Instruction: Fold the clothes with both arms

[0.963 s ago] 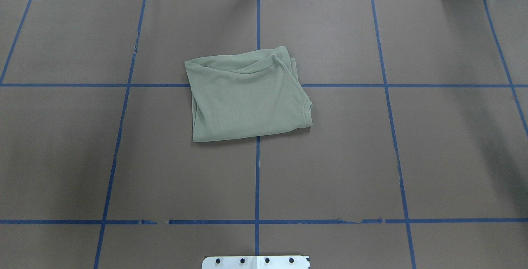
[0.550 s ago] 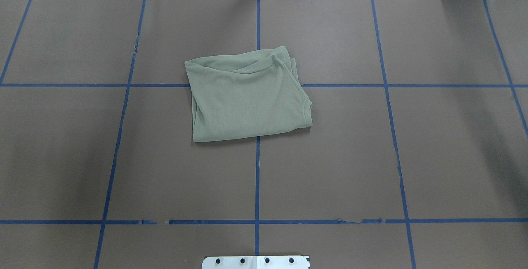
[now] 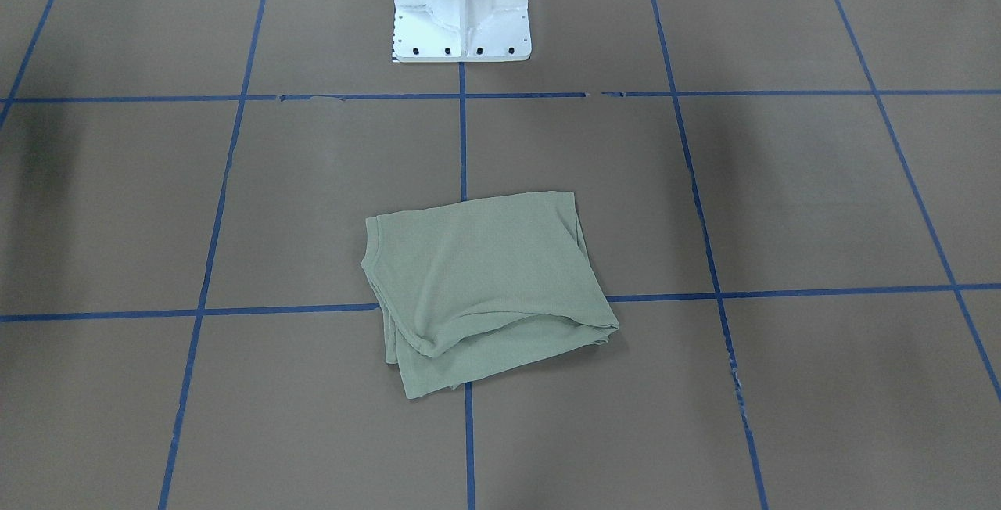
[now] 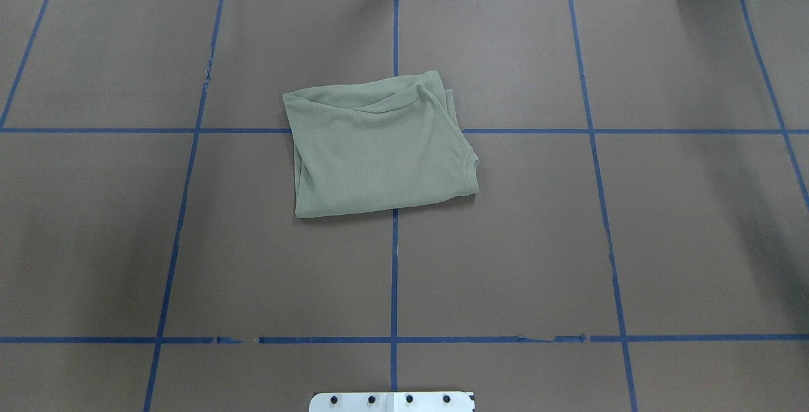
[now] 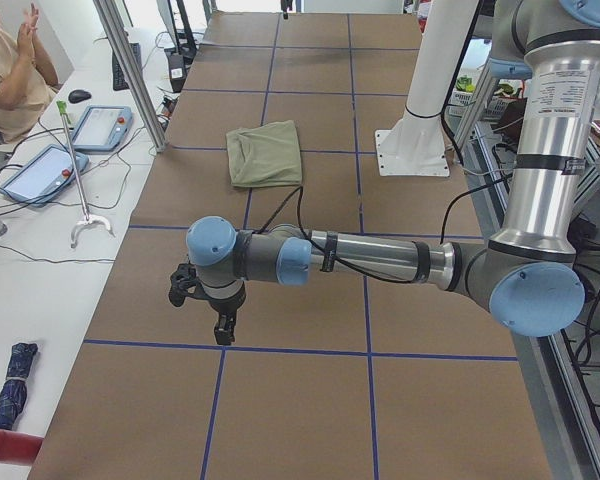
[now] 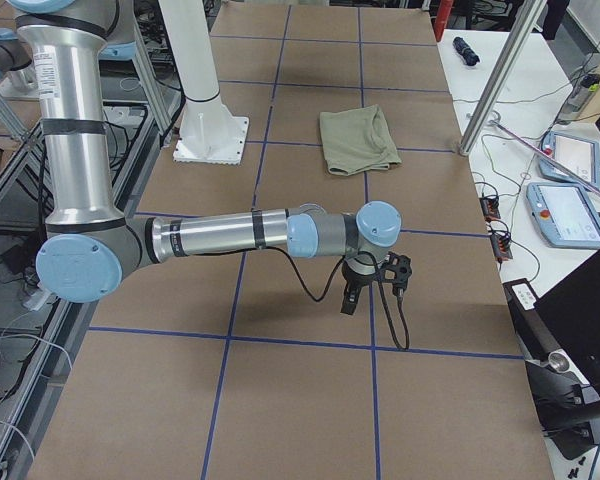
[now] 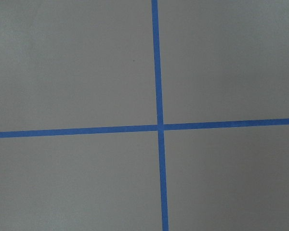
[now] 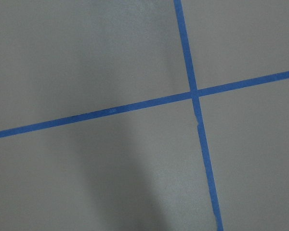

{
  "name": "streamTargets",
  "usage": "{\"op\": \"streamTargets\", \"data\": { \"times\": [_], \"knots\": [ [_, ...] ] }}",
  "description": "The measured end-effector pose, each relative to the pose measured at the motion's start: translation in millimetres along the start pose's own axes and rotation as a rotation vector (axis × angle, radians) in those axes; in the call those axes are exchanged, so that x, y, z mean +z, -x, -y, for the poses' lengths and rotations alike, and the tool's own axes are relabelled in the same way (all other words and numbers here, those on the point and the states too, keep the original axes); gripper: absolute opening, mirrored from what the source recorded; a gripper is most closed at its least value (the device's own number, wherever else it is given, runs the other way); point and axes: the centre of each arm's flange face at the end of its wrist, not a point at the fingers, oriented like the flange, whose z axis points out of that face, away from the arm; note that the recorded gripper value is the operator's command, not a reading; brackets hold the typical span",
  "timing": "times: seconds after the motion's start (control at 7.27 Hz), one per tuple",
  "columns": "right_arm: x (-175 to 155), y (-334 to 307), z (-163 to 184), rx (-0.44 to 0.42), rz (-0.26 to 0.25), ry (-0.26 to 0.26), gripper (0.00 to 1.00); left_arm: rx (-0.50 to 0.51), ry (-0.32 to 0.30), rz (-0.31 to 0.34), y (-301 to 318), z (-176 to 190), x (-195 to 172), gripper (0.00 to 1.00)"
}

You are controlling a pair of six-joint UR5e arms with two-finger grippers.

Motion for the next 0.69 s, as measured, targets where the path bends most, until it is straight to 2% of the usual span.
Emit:
{"op": "streamTargets", "data": {
  "times": [0.28, 0.69],
  "knots": [
    [-0.9, 1.9, -0.3, -0.002, 0.007, 0.001, 1.0, 0.008, -0.009, 0.0, -4.4, 2.0, -4.4, 1.0],
    [-7.3, 17.2, -3.1, -0.016, 0.101, 0.02, 1.0, 0.043, -0.051, -0.001, -25.5, 10.4, -25.6, 1.0]
  ]
}}
